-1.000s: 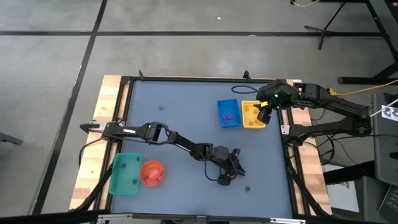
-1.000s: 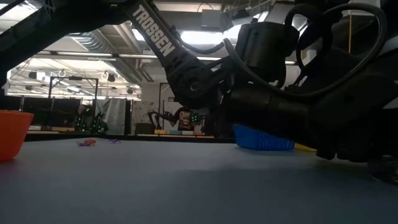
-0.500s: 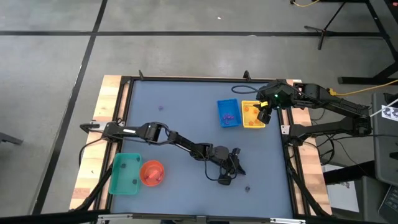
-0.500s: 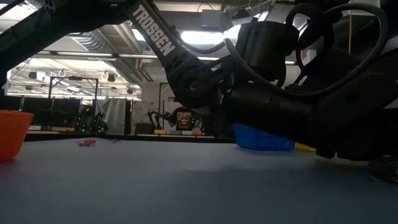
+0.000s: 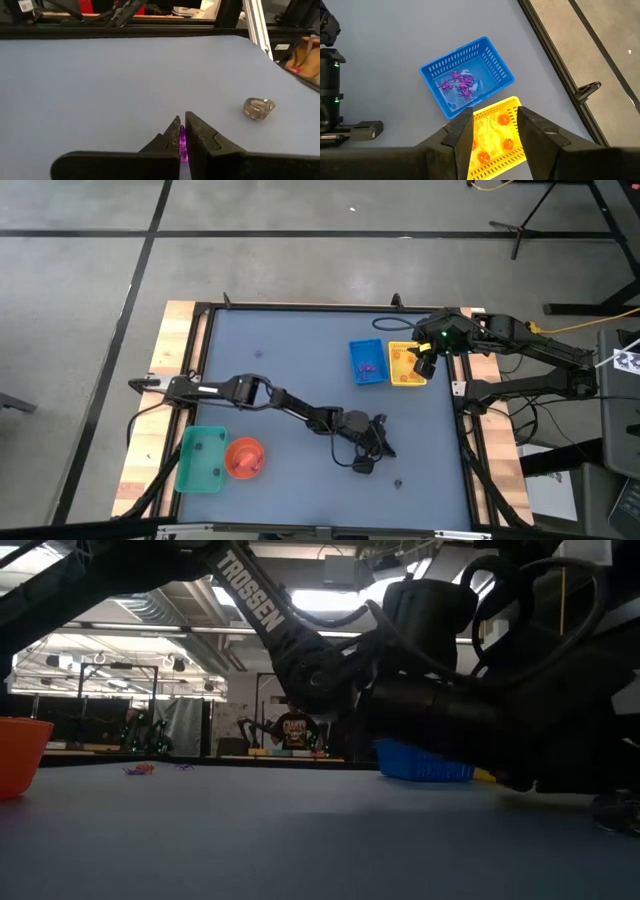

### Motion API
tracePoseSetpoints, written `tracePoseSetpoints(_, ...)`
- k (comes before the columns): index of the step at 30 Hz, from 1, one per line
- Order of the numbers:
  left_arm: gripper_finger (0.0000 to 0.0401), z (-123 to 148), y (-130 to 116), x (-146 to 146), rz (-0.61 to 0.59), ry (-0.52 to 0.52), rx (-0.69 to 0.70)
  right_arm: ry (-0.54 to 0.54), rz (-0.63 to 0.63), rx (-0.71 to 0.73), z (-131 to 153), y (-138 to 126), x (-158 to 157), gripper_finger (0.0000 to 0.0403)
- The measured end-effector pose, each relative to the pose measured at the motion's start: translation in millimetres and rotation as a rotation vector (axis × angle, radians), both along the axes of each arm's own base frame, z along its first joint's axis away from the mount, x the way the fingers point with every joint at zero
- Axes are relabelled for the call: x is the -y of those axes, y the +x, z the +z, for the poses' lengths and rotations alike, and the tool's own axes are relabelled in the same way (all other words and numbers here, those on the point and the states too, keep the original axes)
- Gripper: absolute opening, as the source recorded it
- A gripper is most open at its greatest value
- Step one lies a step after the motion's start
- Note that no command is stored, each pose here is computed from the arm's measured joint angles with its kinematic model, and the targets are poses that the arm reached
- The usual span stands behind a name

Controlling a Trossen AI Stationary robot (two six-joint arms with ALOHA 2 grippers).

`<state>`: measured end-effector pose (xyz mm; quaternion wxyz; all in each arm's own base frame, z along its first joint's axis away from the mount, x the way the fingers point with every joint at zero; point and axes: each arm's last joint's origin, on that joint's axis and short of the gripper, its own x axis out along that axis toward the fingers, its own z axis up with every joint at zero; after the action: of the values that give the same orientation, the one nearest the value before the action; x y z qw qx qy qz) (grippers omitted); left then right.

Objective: Sort Halloween decoration
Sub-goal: Put the violet witch hat toy into the orange bin

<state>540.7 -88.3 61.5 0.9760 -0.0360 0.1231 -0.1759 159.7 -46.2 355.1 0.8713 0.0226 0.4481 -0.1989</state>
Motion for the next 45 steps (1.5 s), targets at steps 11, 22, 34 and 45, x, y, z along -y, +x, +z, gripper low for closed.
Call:
tracePoseSetpoints(11,0.0000,57.4,0.3,-11.7,-0.004,0.041,0.008,0.001,0.001,-0.001,-0.1,-0.2,-0.1,0.0152)
tracePoseSetpoints(22,0.0000,145.9,-29.4,-11.7,-0.046,0.170,-0.147,0.003,0.001,-0.006,-0.3,-0.6,-0.2,0.0152)
tracePoseSetpoints(34,0.0000,223.1,-92.2,-1.8,-0.020,0.234,-0.383,0.002,0.000,-0.007,-0.3,-0.7,-0.2,0.0152)
tracePoseSetpoints(45,0.0000,250.5,-147.6,22.6,-0.003,0.233,-0.632,0.001,0.000,-0.006,-0.2,-0.6,-0.1,0.0152)
